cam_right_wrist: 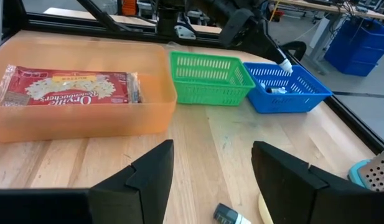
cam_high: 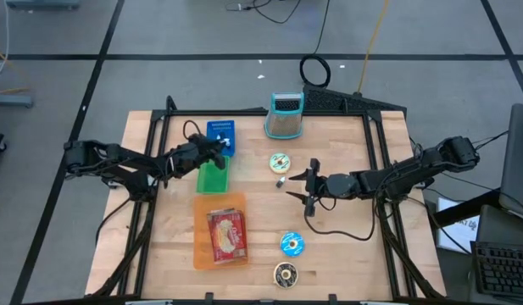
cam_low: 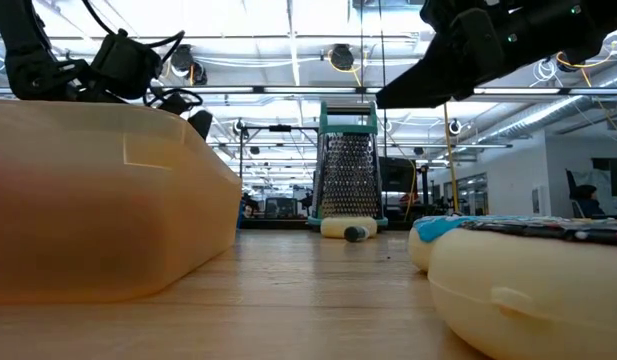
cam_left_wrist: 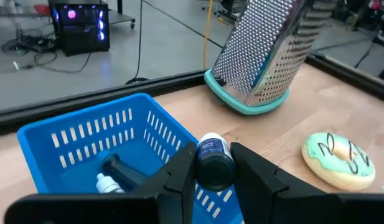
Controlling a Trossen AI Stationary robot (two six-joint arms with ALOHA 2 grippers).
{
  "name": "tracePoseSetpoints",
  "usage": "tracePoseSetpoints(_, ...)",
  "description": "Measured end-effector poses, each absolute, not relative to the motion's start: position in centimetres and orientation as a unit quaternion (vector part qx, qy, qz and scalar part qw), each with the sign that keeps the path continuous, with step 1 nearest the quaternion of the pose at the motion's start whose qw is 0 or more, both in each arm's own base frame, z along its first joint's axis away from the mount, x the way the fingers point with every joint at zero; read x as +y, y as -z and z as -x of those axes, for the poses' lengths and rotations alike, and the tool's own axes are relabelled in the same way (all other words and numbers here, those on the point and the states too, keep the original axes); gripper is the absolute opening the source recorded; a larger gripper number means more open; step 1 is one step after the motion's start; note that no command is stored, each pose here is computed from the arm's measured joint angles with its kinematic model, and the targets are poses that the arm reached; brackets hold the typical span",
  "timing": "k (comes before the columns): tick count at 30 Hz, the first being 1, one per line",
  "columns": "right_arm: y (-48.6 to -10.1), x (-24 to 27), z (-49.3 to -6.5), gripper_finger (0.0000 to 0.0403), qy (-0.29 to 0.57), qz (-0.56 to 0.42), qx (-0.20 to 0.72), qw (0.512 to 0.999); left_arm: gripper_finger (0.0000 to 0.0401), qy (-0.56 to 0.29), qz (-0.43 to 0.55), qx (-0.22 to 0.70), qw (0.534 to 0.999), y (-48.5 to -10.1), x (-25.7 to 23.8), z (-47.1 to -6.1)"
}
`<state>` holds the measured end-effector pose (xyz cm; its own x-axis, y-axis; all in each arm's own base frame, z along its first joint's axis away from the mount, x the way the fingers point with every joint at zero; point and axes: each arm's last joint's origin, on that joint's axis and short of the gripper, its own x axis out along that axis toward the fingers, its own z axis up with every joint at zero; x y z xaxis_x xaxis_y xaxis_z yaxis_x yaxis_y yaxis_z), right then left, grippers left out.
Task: Pick & Place Food Item
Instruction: Put the blue food coloring bottle into the blue bin, then put the black food coloring bottle into the blue bin
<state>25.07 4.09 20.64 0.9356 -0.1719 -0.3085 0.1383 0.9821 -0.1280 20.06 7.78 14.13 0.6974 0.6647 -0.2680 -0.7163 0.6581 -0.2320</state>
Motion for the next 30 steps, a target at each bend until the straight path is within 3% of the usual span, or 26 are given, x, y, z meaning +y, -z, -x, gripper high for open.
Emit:
tracePoseSetpoints(18,-20.61,4.09,-25.06,0.0207,0.079,0.052,0.163,0.982,0.0098,-0.426,0.215,0.066,0.876,-13.74,8.13,-19.69)
tracePoseSetpoints(30,-20.88,4.11,-25.15,0.0207,0.076,0.079,0.151,0.982,0.0233,-0.408,0.201,0.062,0.889,-14.04,8.09,-19.86)
